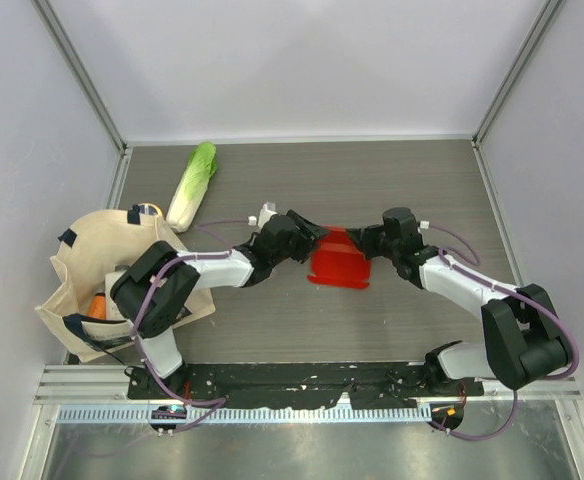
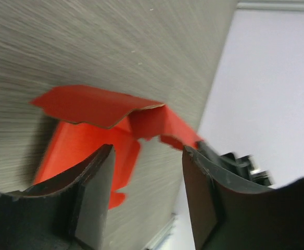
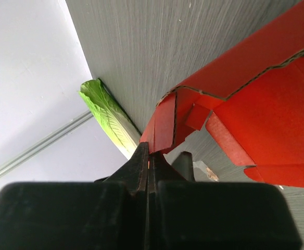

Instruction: Fold the paper box

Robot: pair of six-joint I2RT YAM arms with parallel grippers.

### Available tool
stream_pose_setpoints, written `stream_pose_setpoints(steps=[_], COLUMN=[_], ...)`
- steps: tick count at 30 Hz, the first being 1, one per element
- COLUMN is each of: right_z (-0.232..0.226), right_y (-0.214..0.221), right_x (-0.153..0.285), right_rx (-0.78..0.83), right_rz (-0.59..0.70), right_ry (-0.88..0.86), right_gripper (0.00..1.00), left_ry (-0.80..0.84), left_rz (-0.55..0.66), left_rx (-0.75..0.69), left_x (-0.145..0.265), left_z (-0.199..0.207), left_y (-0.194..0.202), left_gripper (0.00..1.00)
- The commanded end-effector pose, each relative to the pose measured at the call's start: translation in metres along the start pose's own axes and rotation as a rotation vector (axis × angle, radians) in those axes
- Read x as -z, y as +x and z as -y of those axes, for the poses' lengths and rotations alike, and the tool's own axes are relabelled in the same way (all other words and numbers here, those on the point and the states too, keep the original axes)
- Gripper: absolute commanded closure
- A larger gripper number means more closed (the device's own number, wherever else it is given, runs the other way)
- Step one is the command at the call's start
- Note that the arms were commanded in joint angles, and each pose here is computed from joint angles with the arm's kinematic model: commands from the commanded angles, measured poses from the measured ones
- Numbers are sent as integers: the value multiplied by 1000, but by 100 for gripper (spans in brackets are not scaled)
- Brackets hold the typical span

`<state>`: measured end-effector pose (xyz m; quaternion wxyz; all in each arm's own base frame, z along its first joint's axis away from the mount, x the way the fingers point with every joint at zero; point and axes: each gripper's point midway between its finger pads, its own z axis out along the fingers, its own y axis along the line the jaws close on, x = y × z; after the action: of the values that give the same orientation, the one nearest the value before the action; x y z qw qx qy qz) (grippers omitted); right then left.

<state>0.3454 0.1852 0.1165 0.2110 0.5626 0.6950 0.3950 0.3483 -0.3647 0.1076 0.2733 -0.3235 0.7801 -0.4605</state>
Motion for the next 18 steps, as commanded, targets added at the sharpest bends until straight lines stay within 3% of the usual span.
stream_pose_setpoints(steps=[1, 6, 8, 12, 18], right_z=[-13, -5, -5, -4, -2], right_y=[-3, -2, -3, -7, -12], right_x=[-3, -9, -10, -8, -8], right_rx=[66, 57, 67, 93, 136], right_rz=[2, -23, -24, -32, -50], right_ry=[-48, -71, -86, -129, -192], right_gripper=[99, 99, 99, 99, 99], left_ry=[-32, -157, -134, -71, -195], left_rz=[24, 75, 103, 94, 67], left_rx=[-244, -583, -725, -840, -878], left_x=[28, 69, 87, 98, 71], left_z=[5, 10, 19, 7, -23], left_y=[-14, -44, -57, -66, -83], left_gripper=[39, 39, 39, 42, 52])
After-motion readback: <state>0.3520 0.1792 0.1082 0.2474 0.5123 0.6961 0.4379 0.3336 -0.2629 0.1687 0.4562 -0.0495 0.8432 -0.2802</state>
